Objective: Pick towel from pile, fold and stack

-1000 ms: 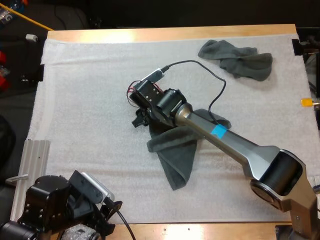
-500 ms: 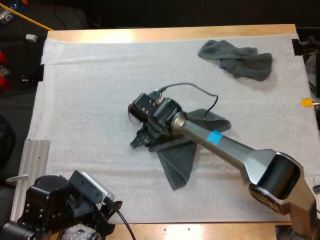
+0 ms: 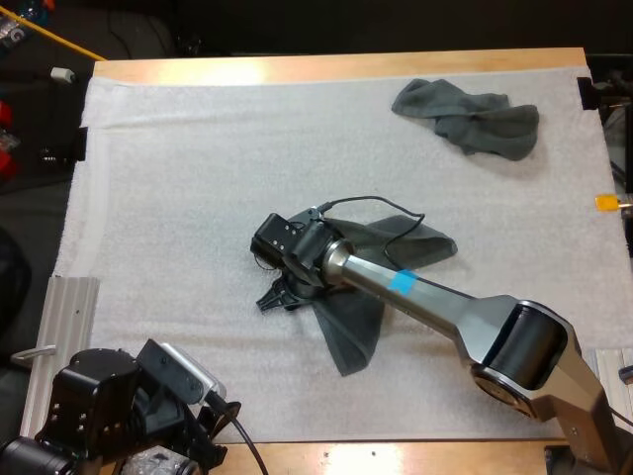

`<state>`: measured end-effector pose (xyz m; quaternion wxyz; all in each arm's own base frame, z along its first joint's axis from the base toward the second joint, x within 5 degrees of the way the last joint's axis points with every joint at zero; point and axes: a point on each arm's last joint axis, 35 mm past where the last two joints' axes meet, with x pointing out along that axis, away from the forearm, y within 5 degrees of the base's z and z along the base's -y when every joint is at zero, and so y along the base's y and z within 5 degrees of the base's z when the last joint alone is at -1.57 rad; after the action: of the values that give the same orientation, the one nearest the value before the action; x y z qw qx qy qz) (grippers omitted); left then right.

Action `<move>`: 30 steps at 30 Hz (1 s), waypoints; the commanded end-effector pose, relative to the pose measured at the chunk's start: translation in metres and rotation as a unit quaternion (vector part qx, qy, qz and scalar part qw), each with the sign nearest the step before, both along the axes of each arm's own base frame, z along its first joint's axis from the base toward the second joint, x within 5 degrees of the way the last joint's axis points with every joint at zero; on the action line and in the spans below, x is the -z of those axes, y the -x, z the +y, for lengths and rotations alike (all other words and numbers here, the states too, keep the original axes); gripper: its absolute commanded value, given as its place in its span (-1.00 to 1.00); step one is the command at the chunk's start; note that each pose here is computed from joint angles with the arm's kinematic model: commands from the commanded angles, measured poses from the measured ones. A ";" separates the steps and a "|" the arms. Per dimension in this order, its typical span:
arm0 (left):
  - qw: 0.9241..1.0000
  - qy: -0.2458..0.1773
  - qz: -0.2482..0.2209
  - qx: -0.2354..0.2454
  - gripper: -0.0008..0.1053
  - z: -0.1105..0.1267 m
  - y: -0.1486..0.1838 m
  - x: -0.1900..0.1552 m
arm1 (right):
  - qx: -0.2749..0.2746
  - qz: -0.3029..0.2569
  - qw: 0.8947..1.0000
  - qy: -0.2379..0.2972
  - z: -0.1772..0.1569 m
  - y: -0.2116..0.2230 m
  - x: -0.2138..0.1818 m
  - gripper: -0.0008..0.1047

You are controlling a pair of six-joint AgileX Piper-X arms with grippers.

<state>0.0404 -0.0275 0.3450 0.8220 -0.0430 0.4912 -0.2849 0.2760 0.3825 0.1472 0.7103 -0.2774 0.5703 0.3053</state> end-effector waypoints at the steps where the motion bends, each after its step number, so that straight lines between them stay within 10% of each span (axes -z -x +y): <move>1: 1.000 -0.001 0.010 0.000 0.10 0.000 0.002 0.000 | 0.006 -0.007 1.000 0.012 -0.002 -0.002 0.003 -0.34; 6: 1.000 -0.001 0.010 0.000 0.10 0.000 0.002 0.000 | 0.005 -0.029 0.999 0.014 0.000 -0.005 -0.009 -0.97; 30: 1.000 0.001 0.005 0.000 0.10 0.000 0.001 0.000 | -0.136 -0.051 0.977 0.156 -0.086 0.050 -0.175 -0.99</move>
<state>0.0404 -0.0275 0.3450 0.8220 -0.0430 0.4912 -0.2849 0.2290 0.3036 0.3161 0.6525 -0.4627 0.5212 0.2975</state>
